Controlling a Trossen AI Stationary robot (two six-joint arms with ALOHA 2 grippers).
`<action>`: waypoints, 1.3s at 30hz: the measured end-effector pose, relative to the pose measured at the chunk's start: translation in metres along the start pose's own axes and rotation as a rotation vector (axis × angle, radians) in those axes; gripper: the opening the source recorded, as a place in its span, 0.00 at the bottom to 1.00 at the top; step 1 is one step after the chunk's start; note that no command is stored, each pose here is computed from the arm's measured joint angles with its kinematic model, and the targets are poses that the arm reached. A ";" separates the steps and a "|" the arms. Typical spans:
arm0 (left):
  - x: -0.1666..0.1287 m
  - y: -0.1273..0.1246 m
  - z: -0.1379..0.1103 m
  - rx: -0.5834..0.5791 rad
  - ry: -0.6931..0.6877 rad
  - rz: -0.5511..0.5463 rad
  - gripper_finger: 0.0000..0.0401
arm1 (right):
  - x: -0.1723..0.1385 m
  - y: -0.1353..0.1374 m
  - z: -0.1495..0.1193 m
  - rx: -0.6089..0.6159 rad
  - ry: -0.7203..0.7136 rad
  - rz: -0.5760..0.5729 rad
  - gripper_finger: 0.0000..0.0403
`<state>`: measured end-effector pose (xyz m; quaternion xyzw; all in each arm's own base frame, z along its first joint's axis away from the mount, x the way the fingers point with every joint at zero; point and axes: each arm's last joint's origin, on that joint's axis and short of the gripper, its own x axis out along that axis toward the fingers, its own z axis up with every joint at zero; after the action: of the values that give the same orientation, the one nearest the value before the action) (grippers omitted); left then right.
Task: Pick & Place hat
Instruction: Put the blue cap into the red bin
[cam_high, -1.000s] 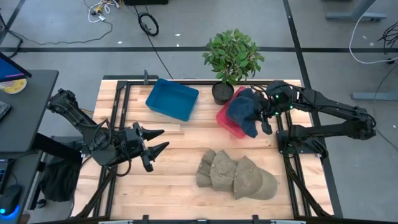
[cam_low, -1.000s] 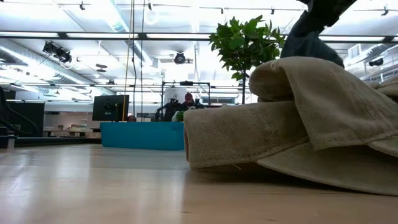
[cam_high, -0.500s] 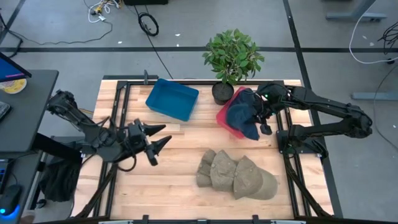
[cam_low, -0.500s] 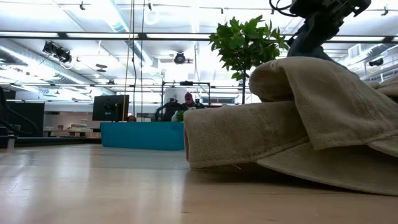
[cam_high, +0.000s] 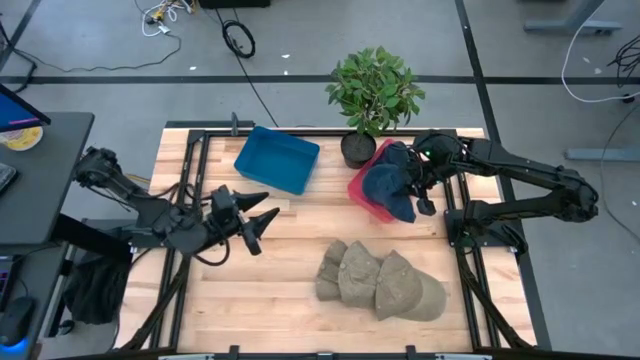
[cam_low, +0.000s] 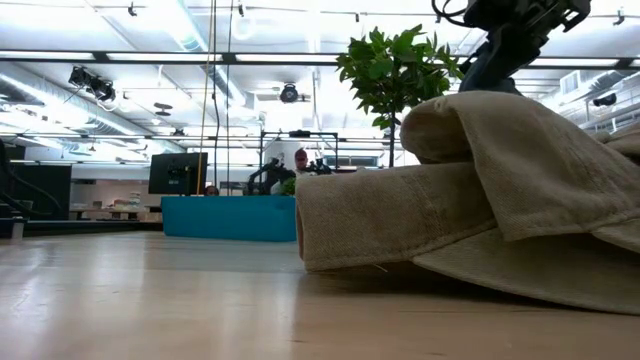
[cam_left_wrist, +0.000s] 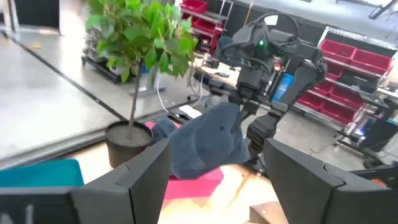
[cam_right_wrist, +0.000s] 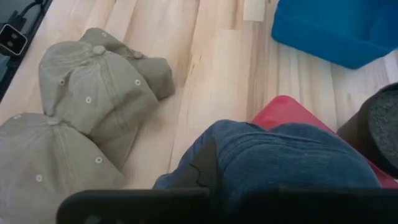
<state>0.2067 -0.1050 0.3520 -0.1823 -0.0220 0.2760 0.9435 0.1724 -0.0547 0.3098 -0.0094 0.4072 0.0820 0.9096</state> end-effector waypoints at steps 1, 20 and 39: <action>0.002 0.001 -0.001 -0.012 0.011 -0.005 0.65 | 0.000 0.000 0.000 0.003 0.000 -0.001 0.00; 0.042 0.023 0.005 -0.681 0.115 -0.017 0.65 | -0.077 0.029 0.093 -0.024 -0.626 0.170 0.00; 0.053 0.017 0.028 -0.751 0.151 -0.333 0.65 | -0.056 0.063 0.151 -0.126 -0.969 0.413 0.00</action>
<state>0.2389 -0.0545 0.3688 -0.5274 -0.0813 0.0782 0.8421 0.2376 0.0123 0.4554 0.0554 -0.0723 0.2789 0.9560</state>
